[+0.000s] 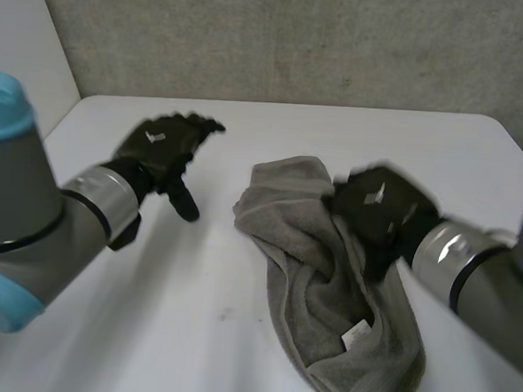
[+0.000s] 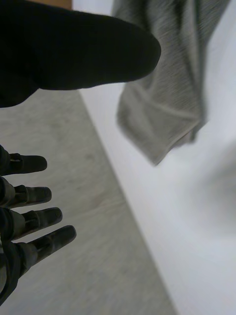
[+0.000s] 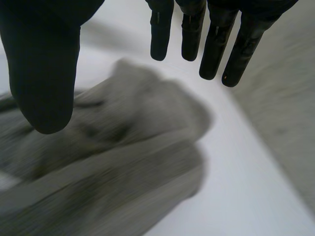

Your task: Fold the towel.

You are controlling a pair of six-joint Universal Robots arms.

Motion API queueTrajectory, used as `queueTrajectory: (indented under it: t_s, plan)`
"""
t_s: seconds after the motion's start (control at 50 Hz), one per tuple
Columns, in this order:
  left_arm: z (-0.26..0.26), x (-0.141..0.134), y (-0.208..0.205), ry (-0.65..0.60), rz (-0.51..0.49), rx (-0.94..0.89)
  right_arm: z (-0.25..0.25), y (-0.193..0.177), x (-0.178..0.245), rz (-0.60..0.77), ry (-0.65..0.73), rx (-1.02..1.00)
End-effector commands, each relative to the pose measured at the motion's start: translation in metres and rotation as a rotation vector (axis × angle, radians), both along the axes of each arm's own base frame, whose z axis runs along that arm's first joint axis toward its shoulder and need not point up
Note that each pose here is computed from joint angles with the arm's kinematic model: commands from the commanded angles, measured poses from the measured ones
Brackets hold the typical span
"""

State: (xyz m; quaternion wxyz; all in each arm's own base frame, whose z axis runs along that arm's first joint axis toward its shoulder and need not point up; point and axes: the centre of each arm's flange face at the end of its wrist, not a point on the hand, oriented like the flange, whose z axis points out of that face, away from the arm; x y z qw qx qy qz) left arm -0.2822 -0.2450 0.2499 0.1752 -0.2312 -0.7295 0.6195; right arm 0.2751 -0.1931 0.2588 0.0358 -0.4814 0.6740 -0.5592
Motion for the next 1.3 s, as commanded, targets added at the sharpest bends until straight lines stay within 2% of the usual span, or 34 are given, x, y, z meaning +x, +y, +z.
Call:
queueTrajectory:
  t_s: [0.02,0.16,0.24,0.36,0.4,0.42,0.44,0.46,0.5,0.52,0.56,0.62,0.66,0.72,0.86,0.98,1.1,1.3]
  plan:
    - [-0.051,-0.01,-0.019,-0.042,-0.024,0.101,-0.073,0.043,-0.007,0.109,0.226,0.227]
    - [-0.057,-0.013,-0.023,-0.036,-0.026,0.088,-0.109,0.061,-0.012,0.135,0.305,0.296]
    - [-0.057,-0.017,-0.018,-0.035,-0.042,0.088,-0.111,0.049,-0.012,0.089,0.302,0.231]
    - [-0.06,-0.028,-0.01,-0.03,-0.079,0.079,-0.09,0.024,-0.002,0.028,0.21,0.053]
    - [-0.063,-0.032,-0.009,-0.028,-0.092,0.075,-0.062,0.012,0.003,-0.007,0.108,-0.021]
    - [-0.067,-0.037,-0.007,-0.027,-0.105,0.072,-0.062,0.012,0.003,-0.007,0.108,-0.022]
    - [-0.067,-0.037,-0.007,-0.027,-0.105,0.072,-0.04,0.006,0.004,-0.041,0.024,-0.061]
    - [-0.071,-0.041,-0.007,-0.026,-0.118,0.071,-0.04,0.006,0.004,-0.041,0.023,-0.062]
    - [-0.077,-0.044,-0.006,-0.025,-0.131,0.071,0.005,0.003,0.007,-0.074,-0.17,-0.117]
    - [-0.082,-0.048,-0.007,-0.021,-0.146,0.068,0.005,0.003,0.007,-0.074,-0.171,-0.117]
    - [-0.086,-0.052,-0.007,-0.016,-0.168,0.068,0.041,0.002,0.007,-0.084,-0.334,-0.14]
    - [-0.094,-0.06,-0.004,-0.01,-0.223,0.071,0.056,0.003,0.008,-0.076,-0.397,-0.149]
    - [-0.098,-0.063,-0.004,-0.005,-0.248,0.074,0.087,0.011,0.005,-0.049,-0.479,-0.197]
    - [-0.106,-0.067,-0.002,-0.005,-0.295,0.089,0.108,0.022,0.0,-0.019,-0.517,-0.256]
    - [-0.116,-0.071,-0.002,-0.007,-0.331,0.115,0.134,0.03,-0.009,-0.024,-0.559,-0.34]
    - [-0.118,-0.071,-0.003,-0.01,-0.331,0.12,0.155,0.02,-0.028,-0.099,-0.57,-0.44]
    - [-0.119,-0.07,-0.003,-0.012,-0.331,0.126,0.159,-0.001,-0.046,-0.185,-0.549,-0.484]
    - [-0.131,-0.072,-0.002,-0.017,-0.339,0.144,0.159,0.002,-0.048,-0.188,-0.557,-0.485]
